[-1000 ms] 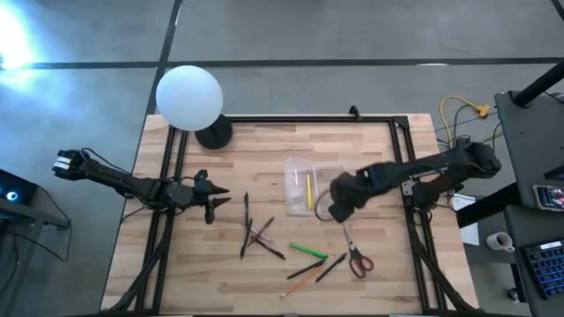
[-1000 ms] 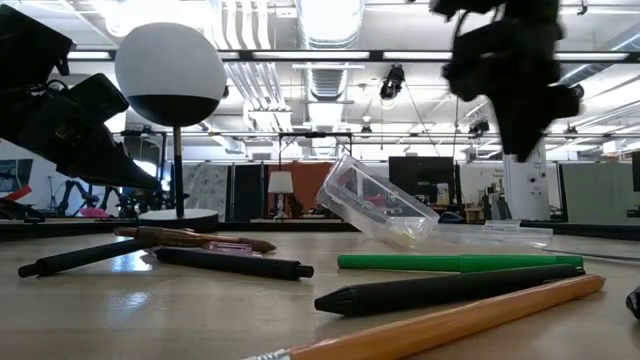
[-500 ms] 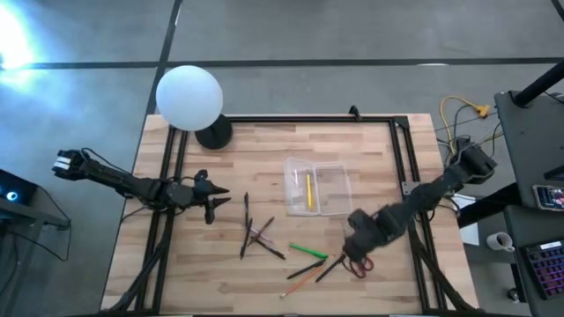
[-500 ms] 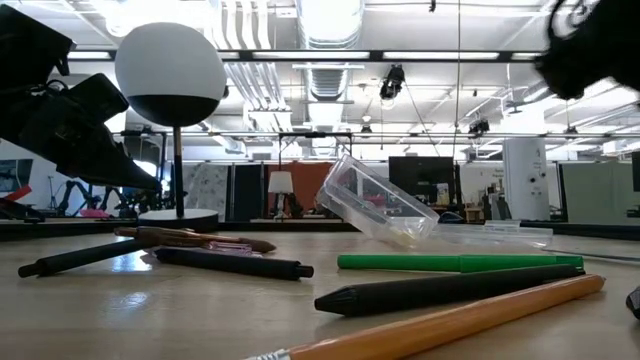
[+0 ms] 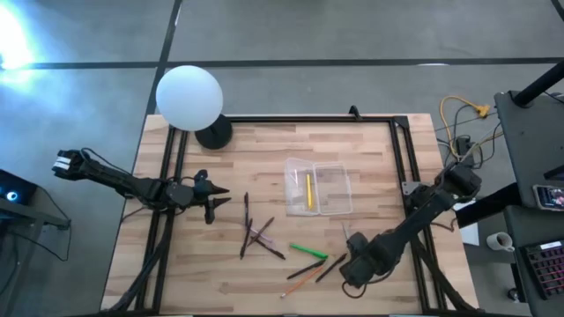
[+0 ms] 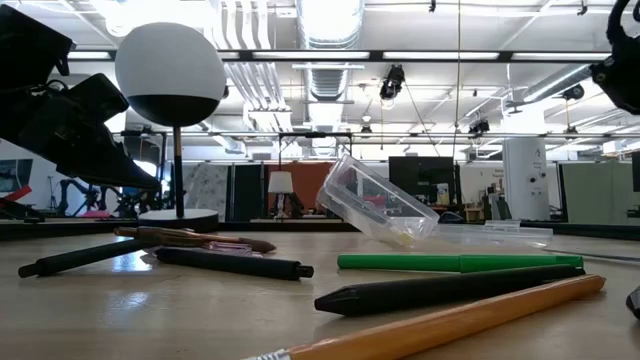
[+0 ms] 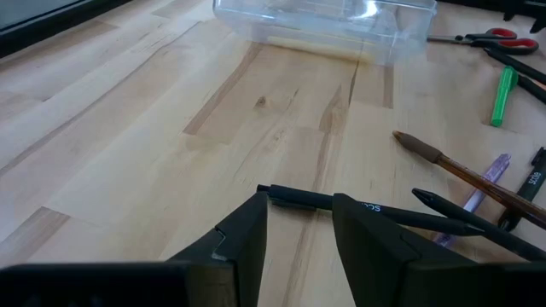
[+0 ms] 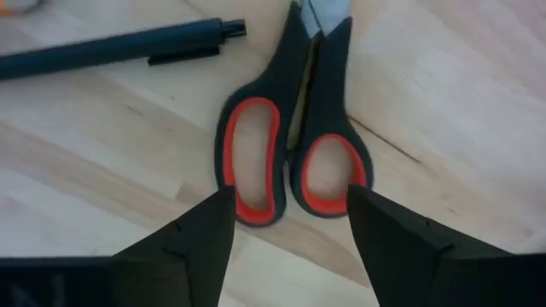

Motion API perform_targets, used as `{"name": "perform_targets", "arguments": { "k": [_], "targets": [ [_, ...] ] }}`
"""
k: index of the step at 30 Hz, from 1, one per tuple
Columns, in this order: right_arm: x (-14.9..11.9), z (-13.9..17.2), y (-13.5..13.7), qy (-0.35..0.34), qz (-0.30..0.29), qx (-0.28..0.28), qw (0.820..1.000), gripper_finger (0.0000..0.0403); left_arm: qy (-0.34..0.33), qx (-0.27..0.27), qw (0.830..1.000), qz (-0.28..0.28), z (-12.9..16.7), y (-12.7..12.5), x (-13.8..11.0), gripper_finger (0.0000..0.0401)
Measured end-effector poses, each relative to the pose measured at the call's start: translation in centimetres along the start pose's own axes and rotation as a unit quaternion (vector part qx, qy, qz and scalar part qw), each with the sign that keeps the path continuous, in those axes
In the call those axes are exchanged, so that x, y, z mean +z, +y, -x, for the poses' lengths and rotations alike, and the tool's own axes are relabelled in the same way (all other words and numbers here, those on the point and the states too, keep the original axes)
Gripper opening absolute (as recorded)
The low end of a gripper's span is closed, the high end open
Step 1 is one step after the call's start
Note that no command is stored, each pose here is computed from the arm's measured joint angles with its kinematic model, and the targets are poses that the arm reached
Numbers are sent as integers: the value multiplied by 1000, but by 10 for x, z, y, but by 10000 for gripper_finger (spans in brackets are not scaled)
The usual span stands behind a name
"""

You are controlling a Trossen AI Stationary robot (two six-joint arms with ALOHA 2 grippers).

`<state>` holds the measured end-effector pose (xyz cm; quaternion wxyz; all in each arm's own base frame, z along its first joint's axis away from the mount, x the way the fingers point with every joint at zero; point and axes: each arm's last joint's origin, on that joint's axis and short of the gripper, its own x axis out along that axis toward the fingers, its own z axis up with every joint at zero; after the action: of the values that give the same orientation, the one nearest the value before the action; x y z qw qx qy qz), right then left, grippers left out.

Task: Pick & place school supplies into a supply box
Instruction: Put the black scissors into the supply box

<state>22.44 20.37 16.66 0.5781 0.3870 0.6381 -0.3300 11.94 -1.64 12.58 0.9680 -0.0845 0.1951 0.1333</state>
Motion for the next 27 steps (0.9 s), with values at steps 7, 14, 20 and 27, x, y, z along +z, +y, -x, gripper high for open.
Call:
{"name": "perform_targets", "arguments": {
  "k": [7, 14, 20, 27],
  "targets": [
    [-2, -15, 18, -1, -9, -16, 1000, 207, 0, 0, 1000, 0, 0, 0, 0, 120],
    [-3, -24, 24, 3, -27, -34, 999, 203, 0, 0, 1000, 0, 0, 0, 0, 120],
    [-2, -21, 14, -6, -40, -68, 997, 177, 0, 0, 1000, 0, 0, 0, 0, 120],
    [-2, -21, 16, 2, -35, -55, 998, 167, 0, 0, 1000, 0, 0, 0, 0, 120]
  ]
}}
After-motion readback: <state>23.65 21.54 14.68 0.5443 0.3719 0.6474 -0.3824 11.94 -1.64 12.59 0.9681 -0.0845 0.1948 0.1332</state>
